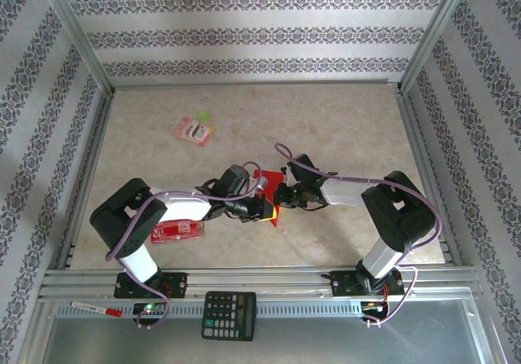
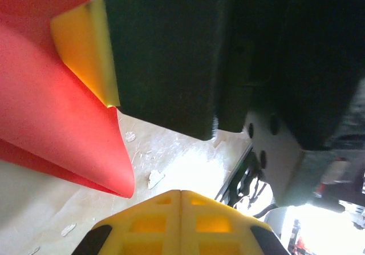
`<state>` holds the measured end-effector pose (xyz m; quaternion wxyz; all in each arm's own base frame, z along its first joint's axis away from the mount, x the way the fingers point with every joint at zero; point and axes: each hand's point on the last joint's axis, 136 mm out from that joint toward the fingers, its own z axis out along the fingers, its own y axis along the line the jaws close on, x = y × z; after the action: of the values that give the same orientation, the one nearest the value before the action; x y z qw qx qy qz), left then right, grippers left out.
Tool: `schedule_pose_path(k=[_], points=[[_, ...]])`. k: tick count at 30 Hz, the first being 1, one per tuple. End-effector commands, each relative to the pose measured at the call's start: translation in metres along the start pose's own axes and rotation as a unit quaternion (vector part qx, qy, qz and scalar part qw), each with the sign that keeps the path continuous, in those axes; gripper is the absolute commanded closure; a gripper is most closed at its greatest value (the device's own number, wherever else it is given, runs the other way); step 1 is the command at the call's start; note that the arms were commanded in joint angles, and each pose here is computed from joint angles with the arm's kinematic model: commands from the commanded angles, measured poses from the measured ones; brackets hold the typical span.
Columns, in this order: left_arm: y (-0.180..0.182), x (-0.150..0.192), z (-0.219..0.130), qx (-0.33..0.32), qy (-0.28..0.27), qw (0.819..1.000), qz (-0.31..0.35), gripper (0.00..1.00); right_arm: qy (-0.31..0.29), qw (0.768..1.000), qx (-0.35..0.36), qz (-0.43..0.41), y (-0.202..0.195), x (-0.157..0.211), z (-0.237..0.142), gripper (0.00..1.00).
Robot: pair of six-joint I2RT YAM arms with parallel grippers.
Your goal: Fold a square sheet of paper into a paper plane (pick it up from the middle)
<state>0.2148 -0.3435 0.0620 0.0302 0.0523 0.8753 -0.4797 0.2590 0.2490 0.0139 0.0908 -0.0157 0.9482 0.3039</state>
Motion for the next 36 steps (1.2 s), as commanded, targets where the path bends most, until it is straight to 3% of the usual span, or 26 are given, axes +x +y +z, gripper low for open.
schedule_pose_path(k=[1, 36], points=[[-0.008, 0.006, 0.008, 0.024, 0.012, 1.000, 0.009, 0.99, 0.026, 0.998, 0.048, 0.018, -0.025, 0.016, 0.010, 0.99], [0.022, 0.010, 0.030, 0.000, 0.034, 0.999, -0.009, 0.95, 0.025, 0.999, 0.038, 0.013, -0.020, 0.016, 0.008, 0.99]])
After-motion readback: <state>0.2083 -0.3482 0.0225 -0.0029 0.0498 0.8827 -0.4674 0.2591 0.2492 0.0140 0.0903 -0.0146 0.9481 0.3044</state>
